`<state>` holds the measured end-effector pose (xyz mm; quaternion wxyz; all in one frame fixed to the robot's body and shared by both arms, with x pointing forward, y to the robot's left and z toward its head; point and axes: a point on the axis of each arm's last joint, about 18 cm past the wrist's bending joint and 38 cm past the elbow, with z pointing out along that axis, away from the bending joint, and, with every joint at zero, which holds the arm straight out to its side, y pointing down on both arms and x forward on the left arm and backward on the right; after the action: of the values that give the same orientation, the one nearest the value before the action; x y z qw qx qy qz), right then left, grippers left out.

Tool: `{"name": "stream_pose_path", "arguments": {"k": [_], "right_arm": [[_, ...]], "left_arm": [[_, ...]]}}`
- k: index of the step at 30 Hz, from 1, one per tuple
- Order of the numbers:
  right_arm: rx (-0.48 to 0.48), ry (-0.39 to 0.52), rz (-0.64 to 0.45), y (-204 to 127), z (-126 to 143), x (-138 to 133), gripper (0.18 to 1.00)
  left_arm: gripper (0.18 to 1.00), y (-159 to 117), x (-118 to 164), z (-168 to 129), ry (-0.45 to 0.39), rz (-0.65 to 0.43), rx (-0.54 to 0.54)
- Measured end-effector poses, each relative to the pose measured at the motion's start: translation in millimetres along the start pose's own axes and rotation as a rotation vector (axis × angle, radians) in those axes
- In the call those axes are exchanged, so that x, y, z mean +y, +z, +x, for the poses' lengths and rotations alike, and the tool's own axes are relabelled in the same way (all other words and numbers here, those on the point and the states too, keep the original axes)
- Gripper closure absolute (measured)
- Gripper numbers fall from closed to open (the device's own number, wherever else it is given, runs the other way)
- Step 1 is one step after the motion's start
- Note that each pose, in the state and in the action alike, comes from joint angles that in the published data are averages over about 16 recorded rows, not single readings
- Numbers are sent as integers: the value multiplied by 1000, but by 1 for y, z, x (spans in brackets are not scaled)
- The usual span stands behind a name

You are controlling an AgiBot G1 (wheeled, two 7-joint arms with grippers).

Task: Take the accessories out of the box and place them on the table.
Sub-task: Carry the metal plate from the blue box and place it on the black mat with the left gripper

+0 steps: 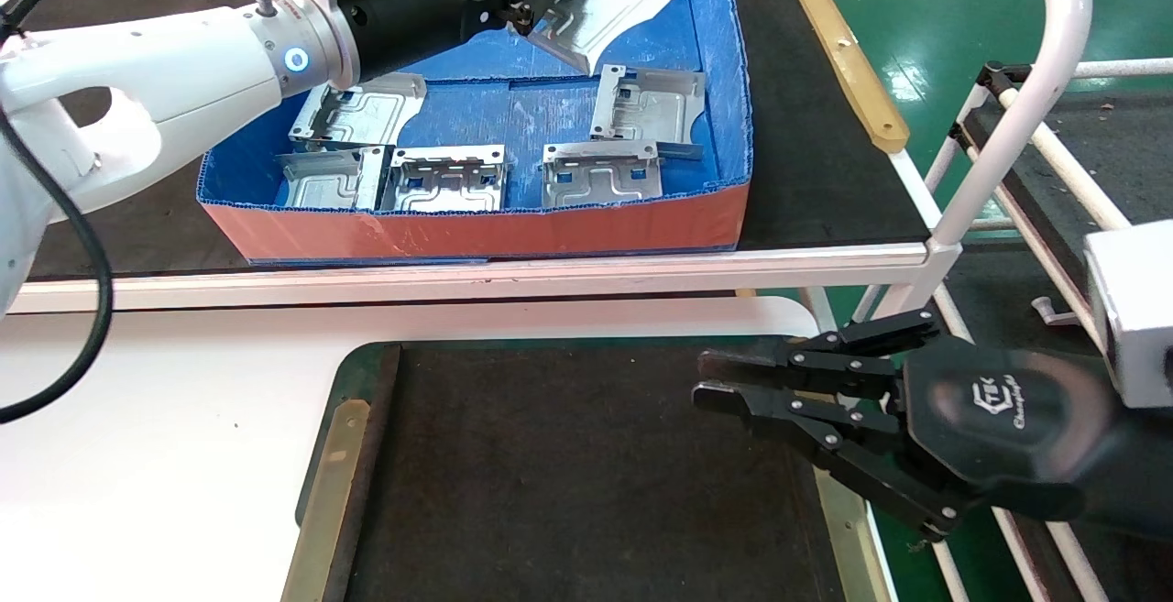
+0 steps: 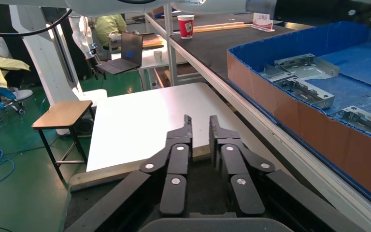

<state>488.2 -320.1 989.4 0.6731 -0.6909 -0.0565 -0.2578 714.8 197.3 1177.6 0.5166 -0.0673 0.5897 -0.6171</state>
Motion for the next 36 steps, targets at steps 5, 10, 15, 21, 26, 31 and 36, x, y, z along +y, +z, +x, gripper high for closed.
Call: {"name": "stream_pose_path", "arguments": {"k": [5, 10, 15, 21, 26, 31, 36], "right_arm": [[0, 0, 0, 0, 0, 0, 895], [0, 0, 0, 0, 0, 0, 822], [0, 0, 0, 0, 0, 0, 730], [0, 0, 0, 0, 0, 0, 588], [0, 0, 0, 0, 0, 0, 464], [0, 0, 0, 0, 0, 0, 354], [0, 0, 0, 0, 0, 0, 280]], "left_arm": [[914, -7, 1, 6, 8, 16, 55], [915, -14, 3, 14, 19, 31, 116], [915, -21, 3, 22, 35, 51, 181], [915, -31, -2, 34, 60, 85, 267], [915, -41, -4, 42, 75, 109, 341], [915, -55, -3, 52, 83, 121, 421], [915, -68, 3, 59, 88, 119, 489]]}}
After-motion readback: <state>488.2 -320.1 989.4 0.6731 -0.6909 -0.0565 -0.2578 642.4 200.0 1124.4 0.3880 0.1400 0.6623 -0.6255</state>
